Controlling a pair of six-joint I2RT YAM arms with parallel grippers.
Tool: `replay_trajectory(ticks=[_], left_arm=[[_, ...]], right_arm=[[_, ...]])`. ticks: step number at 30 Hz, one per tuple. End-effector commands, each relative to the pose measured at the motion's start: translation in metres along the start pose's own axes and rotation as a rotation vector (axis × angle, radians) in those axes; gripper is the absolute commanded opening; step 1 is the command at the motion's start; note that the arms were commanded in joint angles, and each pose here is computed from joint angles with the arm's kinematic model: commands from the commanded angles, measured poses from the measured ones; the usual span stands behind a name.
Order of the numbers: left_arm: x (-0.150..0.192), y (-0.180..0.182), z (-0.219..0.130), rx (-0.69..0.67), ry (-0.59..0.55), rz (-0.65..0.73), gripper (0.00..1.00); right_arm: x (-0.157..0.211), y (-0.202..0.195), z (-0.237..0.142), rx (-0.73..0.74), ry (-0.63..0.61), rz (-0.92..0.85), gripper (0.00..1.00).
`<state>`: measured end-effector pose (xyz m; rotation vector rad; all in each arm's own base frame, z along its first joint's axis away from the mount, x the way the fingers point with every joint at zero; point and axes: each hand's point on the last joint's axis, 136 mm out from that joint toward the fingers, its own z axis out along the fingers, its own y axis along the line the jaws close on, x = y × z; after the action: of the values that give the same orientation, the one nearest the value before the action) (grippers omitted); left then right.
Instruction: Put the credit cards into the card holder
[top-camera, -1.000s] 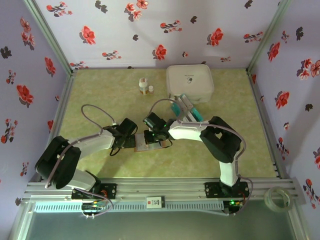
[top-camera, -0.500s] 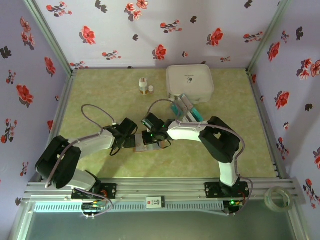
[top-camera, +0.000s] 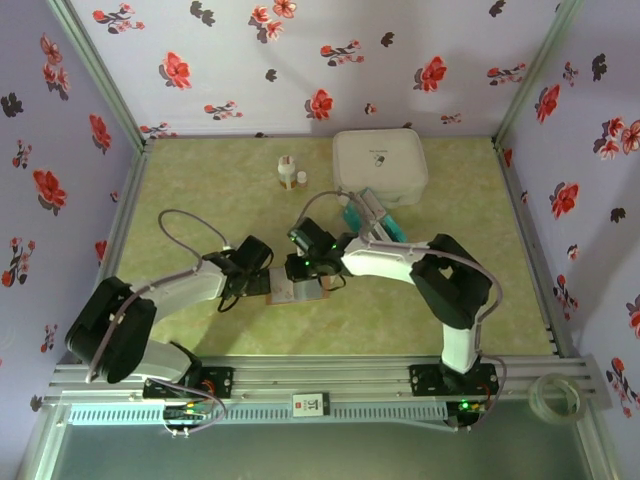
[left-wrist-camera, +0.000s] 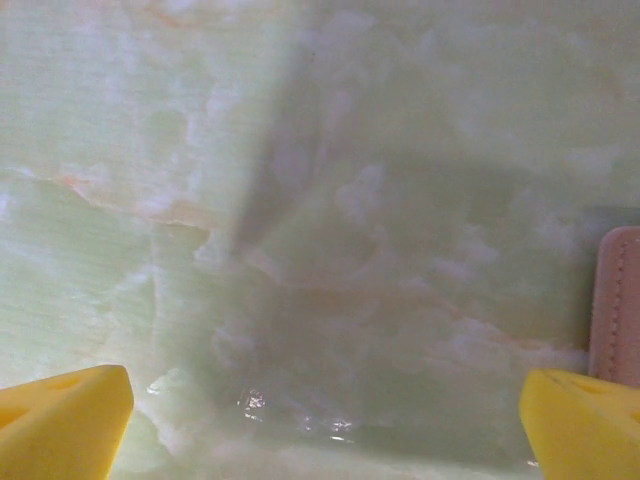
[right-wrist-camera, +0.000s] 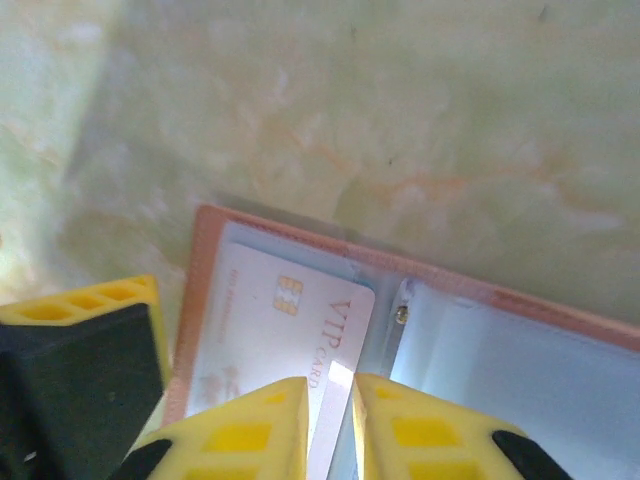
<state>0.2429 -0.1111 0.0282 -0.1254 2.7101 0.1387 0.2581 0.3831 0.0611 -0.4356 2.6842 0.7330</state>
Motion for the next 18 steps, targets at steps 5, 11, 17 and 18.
replay_trajectory(ticks=[5, 11, 17, 18], left_arm=[[-0.011, 0.009, -0.013, -0.005, -0.045, -0.036, 1.0], [-0.023, 0.011, -0.027, 0.005, -0.089, -0.034, 1.0], [-0.032, 0.008, -0.035, 0.024, -0.111, -0.041, 1.0], [-0.033, 0.008, -0.036, 0.026, -0.11, -0.042, 1.0]], right_arm=[[-0.023, -0.034, -0.044, 0.02, -0.107, 0.056, 0.38], [-0.031, -0.045, -0.062, 0.025, -0.191, 0.054, 0.52], [-0.032, -0.042, -0.061, 0.02, -0.182, 0.025, 0.54], [-0.032, -0.04, -0.06, 0.013, -0.175, 0.019, 0.53]])
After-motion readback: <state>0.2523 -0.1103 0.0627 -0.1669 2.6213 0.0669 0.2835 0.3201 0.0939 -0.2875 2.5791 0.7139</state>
